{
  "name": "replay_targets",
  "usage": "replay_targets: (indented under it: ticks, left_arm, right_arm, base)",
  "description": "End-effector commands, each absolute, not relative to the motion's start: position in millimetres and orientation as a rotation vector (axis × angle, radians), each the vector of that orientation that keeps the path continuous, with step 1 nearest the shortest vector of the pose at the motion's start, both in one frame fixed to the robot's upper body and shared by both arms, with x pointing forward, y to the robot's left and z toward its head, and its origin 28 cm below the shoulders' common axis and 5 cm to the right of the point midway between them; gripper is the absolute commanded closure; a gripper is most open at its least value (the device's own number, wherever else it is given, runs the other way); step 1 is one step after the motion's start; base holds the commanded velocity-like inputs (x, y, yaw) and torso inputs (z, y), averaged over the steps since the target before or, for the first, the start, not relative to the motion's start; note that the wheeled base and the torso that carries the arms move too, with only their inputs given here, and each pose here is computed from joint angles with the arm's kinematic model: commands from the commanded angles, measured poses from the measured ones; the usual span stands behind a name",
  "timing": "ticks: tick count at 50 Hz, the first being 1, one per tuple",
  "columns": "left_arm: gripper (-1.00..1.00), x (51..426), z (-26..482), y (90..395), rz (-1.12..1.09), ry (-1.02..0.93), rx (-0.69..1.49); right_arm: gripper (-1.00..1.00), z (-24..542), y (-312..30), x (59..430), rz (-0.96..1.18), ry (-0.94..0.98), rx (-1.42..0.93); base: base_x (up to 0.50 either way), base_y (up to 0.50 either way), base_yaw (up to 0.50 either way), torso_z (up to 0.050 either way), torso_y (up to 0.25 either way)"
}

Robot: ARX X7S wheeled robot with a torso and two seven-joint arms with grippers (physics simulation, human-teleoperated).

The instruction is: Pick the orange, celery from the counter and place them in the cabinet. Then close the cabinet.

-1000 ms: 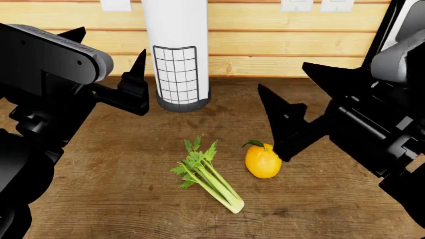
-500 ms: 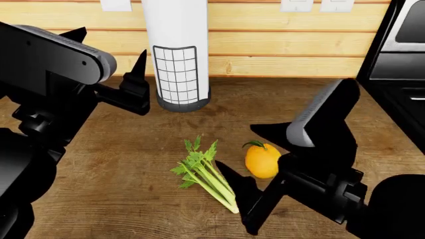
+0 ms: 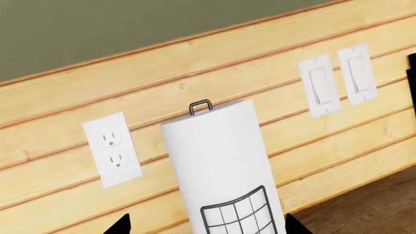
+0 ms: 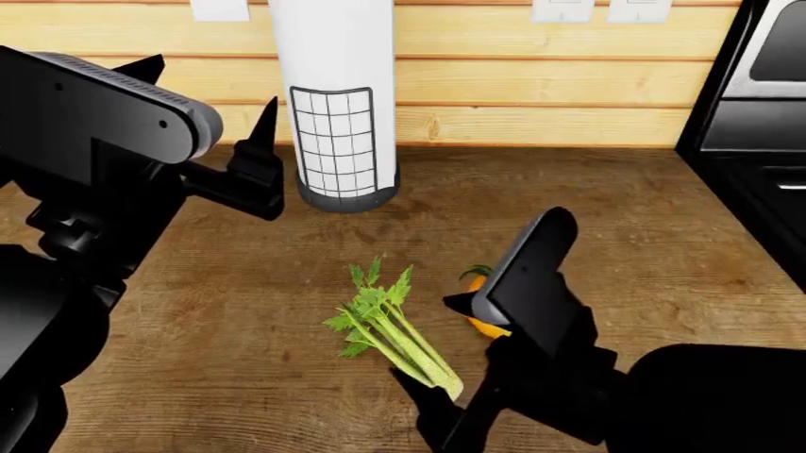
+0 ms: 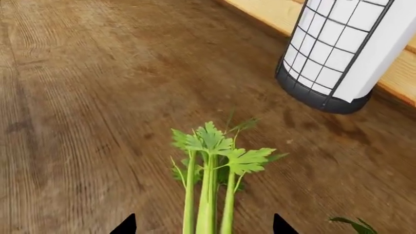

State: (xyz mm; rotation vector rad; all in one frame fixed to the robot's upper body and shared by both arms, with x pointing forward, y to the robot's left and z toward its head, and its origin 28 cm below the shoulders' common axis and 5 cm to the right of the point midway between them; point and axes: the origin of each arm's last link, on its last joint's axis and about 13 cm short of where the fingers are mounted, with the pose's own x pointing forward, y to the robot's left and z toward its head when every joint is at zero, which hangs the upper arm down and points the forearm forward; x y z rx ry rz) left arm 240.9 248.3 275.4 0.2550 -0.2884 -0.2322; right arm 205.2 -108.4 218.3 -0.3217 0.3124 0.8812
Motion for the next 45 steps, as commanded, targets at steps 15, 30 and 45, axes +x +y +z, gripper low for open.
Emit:
replay_targets:
  ticks: [15, 30, 45]
  left_arm:
    - [-1.00, 242.3, 276.0, 249.4, -0.229, -0.290, 0.258]
    - [-1.00, 240.8, 275.3, 250.9, -0.224, -0.290, 0.257]
    - [-1.00, 240.2, 273.4, 250.8, -0.224, -0.287, 0.257]
  right_arm:
    - [-1.00, 191.3, -104.4, 220.6, 0.870, 0.417, -0.353]
    - [-1.00, 174.3, -103.9, 225.7, 0.844, 0.485, -0.378]
    - [1.00, 163.4, -103.4, 226.5, 0.842, 0.542, -0.407]
  base:
    - [0.00, 0.00, 0.00, 0.000, 0.000]
    - [0.00, 0.00, 0.00, 0.000, 0.000]
    - [0.00, 0.00, 0.00, 0.000, 0.000]
